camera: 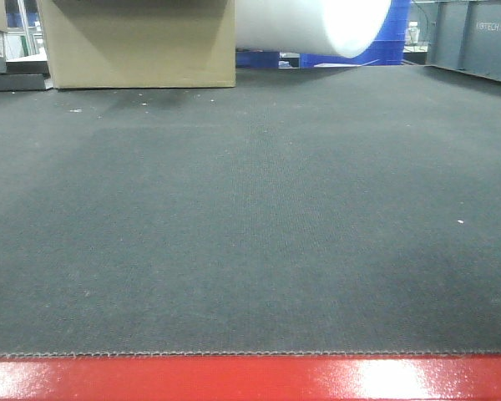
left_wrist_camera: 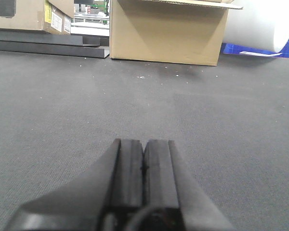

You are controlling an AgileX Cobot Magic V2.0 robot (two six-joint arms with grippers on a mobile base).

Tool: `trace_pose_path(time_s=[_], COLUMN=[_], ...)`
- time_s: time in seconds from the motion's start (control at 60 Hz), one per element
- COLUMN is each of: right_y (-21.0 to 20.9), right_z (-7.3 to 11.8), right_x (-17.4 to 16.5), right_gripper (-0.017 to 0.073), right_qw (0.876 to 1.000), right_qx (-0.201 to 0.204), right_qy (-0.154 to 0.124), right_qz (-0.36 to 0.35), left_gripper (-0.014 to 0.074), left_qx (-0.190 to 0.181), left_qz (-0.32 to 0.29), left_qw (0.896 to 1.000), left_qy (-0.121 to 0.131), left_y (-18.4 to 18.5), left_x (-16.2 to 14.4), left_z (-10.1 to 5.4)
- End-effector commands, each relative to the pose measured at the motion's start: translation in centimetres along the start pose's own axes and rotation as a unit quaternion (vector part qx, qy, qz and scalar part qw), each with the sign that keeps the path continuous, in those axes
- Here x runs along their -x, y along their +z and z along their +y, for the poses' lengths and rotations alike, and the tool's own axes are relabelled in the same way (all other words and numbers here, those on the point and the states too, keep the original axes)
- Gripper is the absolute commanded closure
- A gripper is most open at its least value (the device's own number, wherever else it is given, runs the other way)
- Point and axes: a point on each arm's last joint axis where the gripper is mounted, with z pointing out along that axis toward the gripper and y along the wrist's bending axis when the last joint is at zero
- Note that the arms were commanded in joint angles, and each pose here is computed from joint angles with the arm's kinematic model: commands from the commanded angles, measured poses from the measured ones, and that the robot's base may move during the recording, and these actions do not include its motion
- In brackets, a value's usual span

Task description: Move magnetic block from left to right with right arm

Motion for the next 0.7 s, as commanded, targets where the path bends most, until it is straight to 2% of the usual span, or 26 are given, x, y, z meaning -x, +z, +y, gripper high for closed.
trace_pose_path(time_s=[0.0, 0.567, 0.684], right_y=[-0.11, -0.13, -0.16], right_z=[0.19, 0.24, 0.38], right_x=[1.47, 1.64, 1.92], right_gripper=[0.0344, 0.0344, 0.0344], right_qw=[0.999, 0.998, 0.998], right_qx=[0.005, 0.007, 0.014], right_qy=[-0.010, -0.011, 0.001], right_qz=[-0.048, -0.058, -0.056], left_gripper=[0.0710, 0.0710, 0.0710], left_qx=[-0.002, -0.002, -0.002], left_qz=[-0.047, -0.047, -0.047], left_qw=[0.999, 0.999, 0.999], left_qy=[-0.002, -0.002, -0.002], left_y=[-0.11, -0.11, -0.11], left_x=[0.60, 0.60, 0.60], left_z=[-0.02, -0.02, -0.02])
